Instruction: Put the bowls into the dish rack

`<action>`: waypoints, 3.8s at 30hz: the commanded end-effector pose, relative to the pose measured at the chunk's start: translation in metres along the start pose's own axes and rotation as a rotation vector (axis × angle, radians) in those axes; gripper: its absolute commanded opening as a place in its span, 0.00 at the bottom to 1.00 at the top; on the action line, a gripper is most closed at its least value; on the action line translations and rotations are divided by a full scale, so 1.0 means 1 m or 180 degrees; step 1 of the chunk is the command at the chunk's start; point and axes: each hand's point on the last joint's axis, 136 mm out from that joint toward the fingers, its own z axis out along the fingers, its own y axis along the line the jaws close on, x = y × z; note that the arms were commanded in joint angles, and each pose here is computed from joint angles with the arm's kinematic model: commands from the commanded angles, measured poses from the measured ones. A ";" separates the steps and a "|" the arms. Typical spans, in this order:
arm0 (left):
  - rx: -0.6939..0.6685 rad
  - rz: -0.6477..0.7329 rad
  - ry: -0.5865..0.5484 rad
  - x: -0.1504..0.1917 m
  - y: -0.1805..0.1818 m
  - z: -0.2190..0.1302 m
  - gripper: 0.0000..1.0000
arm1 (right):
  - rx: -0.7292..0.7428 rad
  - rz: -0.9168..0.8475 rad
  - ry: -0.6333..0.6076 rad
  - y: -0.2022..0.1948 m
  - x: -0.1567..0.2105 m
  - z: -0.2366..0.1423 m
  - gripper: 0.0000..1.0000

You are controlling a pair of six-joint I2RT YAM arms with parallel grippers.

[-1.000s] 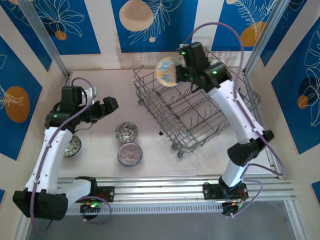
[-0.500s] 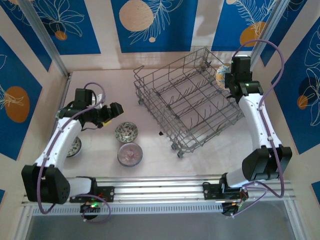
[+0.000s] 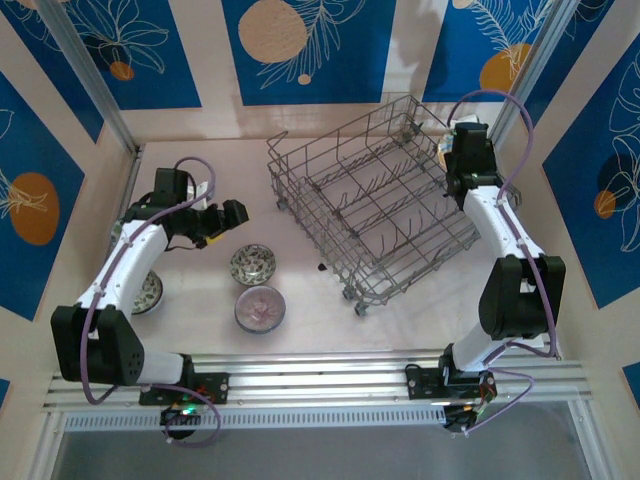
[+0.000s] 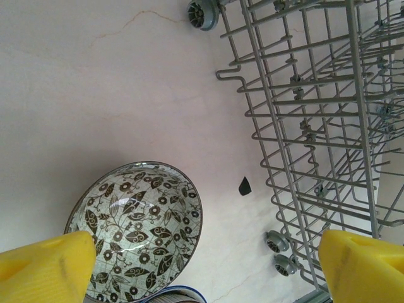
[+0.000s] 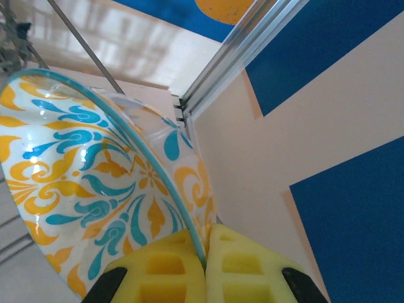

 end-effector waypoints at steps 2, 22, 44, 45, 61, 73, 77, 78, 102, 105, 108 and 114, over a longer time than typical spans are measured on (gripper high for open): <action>0.0012 0.0042 -0.0006 -0.006 0.002 -0.002 0.91 | 0.0326 0.0093 -0.0319 -0.033 -0.015 -0.009 0.00; 0.0000 0.0026 0.0018 -0.004 0.005 0.001 0.91 | 0.0455 -0.0531 -0.0421 -0.010 0.006 0.003 0.00; -0.0074 0.0055 0.0037 0.004 0.010 -0.002 0.91 | 0.0371 -0.0981 -0.0434 0.046 0.018 0.008 0.23; -0.0078 0.0049 0.0042 0.005 0.011 -0.002 0.91 | 0.0364 -0.0976 -0.0410 0.046 0.018 0.009 0.24; -0.0177 0.0011 0.0071 0.012 0.020 -0.001 0.91 | 0.0308 -0.0771 0.0092 0.043 0.042 0.038 0.46; -0.0622 -0.0050 0.0083 0.028 0.051 -0.005 0.92 | 0.0103 -0.0623 0.0516 0.052 0.058 0.042 0.62; -0.0773 -0.0100 0.0166 0.042 0.065 -0.004 0.91 | 0.0105 -0.0395 0.0467 0.039 0.041 0.026 0.69; -0.0785 -0.0118 0.0194 0.045 0.068 -0.002 0.90 | 0.0085 -0.0344 0.0430 0.036 0.034 0.020 0.71; -0.1104 -0.0022 0.0714 0.079 0.096 0.059 0.53 | -0.0769 0.0304 0.0112 0.063 0.013 -0.133 0.79; -0.1140 0.0008 0.0788 0.081 0.099 0.070 0.45 | -0.0812 0.0337 0.0096 0.062 0.018 -0.143 0.79; -0.1127 -0.0037 0.0855 0.083 0.100 0.080 0.33 | -0.0866 0.0370 0.0088 0.060 0.021 -0.152 0.79; -0.1065 -0.0076 0.0786 0.078 0.095 0.084 0.17 | -0.0929 0.0417 0.0011 0.059 0.020 -0.165 0.79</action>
